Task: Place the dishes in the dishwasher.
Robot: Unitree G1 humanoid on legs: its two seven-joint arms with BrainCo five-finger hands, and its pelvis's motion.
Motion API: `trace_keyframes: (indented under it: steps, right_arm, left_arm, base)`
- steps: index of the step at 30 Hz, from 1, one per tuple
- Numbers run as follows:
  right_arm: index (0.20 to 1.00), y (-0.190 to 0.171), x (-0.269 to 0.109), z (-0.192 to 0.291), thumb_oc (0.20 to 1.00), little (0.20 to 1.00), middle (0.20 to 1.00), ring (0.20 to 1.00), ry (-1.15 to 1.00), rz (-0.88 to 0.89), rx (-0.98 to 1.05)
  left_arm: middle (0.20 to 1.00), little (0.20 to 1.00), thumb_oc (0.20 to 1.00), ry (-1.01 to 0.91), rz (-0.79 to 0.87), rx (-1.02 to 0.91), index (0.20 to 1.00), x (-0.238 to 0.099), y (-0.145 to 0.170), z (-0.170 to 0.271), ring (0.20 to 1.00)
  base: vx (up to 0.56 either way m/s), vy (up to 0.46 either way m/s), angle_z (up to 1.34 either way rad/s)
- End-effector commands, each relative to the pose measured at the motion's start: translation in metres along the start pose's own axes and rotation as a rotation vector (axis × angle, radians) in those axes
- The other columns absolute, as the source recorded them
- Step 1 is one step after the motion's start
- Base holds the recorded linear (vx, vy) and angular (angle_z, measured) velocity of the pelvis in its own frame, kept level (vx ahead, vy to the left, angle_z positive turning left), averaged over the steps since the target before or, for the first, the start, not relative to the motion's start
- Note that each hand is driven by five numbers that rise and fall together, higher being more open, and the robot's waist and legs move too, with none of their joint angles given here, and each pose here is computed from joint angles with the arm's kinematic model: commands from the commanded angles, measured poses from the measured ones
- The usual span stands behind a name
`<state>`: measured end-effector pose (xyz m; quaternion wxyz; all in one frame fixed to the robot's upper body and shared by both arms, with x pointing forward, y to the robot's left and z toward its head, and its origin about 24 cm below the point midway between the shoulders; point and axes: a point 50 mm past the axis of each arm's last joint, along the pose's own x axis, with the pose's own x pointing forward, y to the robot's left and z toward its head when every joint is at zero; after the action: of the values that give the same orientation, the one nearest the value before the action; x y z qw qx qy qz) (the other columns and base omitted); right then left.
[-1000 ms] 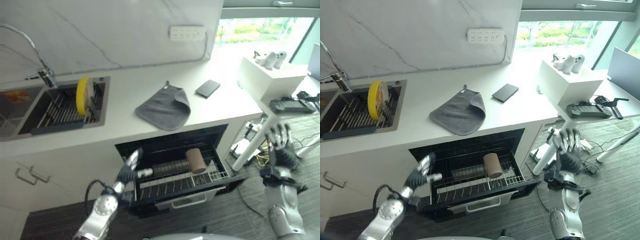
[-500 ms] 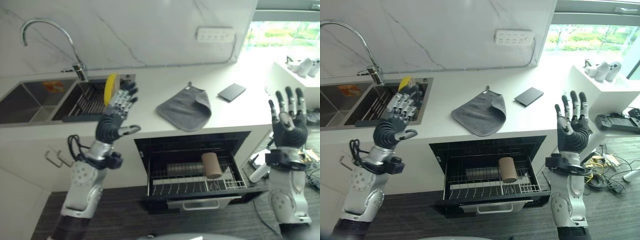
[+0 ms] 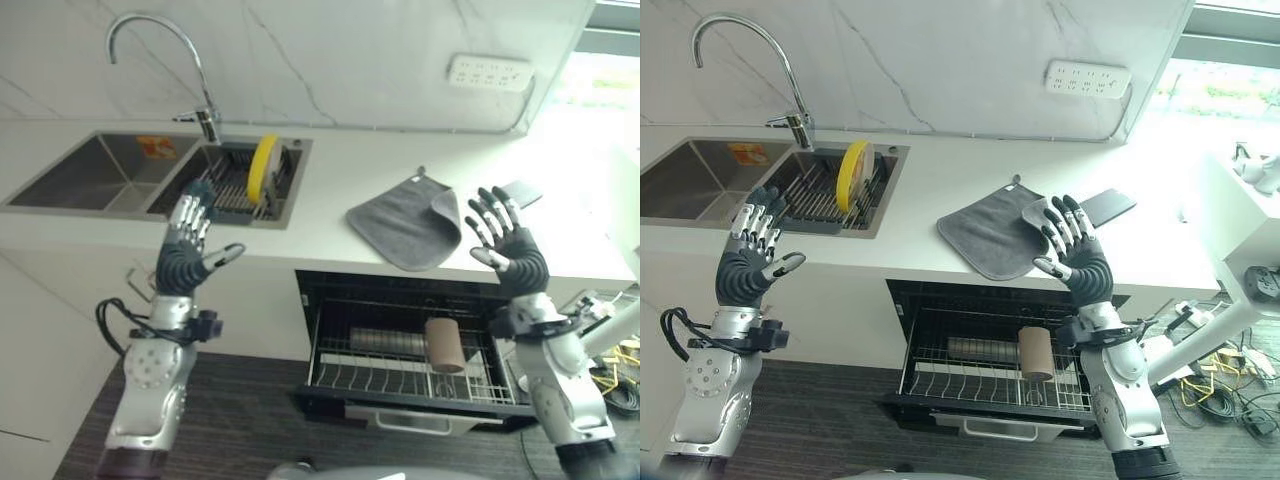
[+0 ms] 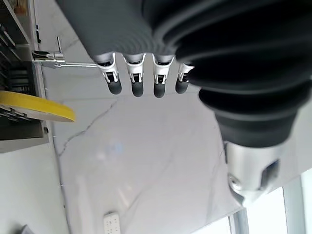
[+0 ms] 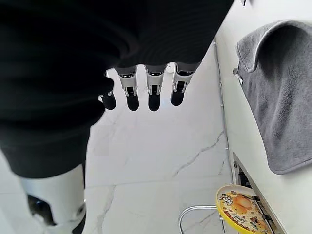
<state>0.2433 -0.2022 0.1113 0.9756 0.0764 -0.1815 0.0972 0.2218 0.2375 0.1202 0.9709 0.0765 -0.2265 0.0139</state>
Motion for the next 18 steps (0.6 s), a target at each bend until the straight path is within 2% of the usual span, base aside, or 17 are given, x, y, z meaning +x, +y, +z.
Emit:
trace_keyframes:
  steps: [1,5,12,15,18]
  right_arm:
    - [1.000,0.010,0.022,0.027,1.000,1.000,1.000,1.000,-0.194,0.143,-0.015]
    - [1.000,0.010,0.025,0.024,1.000,1.000,1.000,1.000,-0.174,0.124,0.051]
    - [1.000,0.000,0.029,0.020,1.000,1.000,1.000,1.000,-0.133,-0.027,-0.090]
    - [1.000,0.001,0.036,0.024,1.000,1.000,1.000,1.000,-0.145,0.007,-0.135]
    - [1.000,-0.002,0.038,0.023,1.000,1.000,1.000,1.000,-0.141,-0.021,-0.069]
  left_arm:
    - [1.000,1.000,1.000,-0.115,-0.015,-0.286,1.000,0.011,-0.014,0.009,1.000]
    - [1.000,1.000,1.000,-0.089,-0.042,-0.304,1.000,0.012,-0.019,0.006,1.000]
    - [1.000,1.000,1.000,-0.118,-0.114,-0.306,1.000,0.026,-0.032,0.010,1.000]
    - [1.000,1.000,1.000,-0.128,-0.132,-0.318,1.000,0.032,-0.038,0.012,1.000]
    - [1.000,1.000,1.000,-0.135,-0.116,-0.324,1.000,0.021,-0.023,0.013,1.000]
  base:
    - [0.00,-0.049,0.04]
    - [-0.05,-0.014,0.03]
    - [-0.11,0.002,0.05]
    - [-0.20,0.329,0.62]
    - [-0.22,0.739,-0.36]
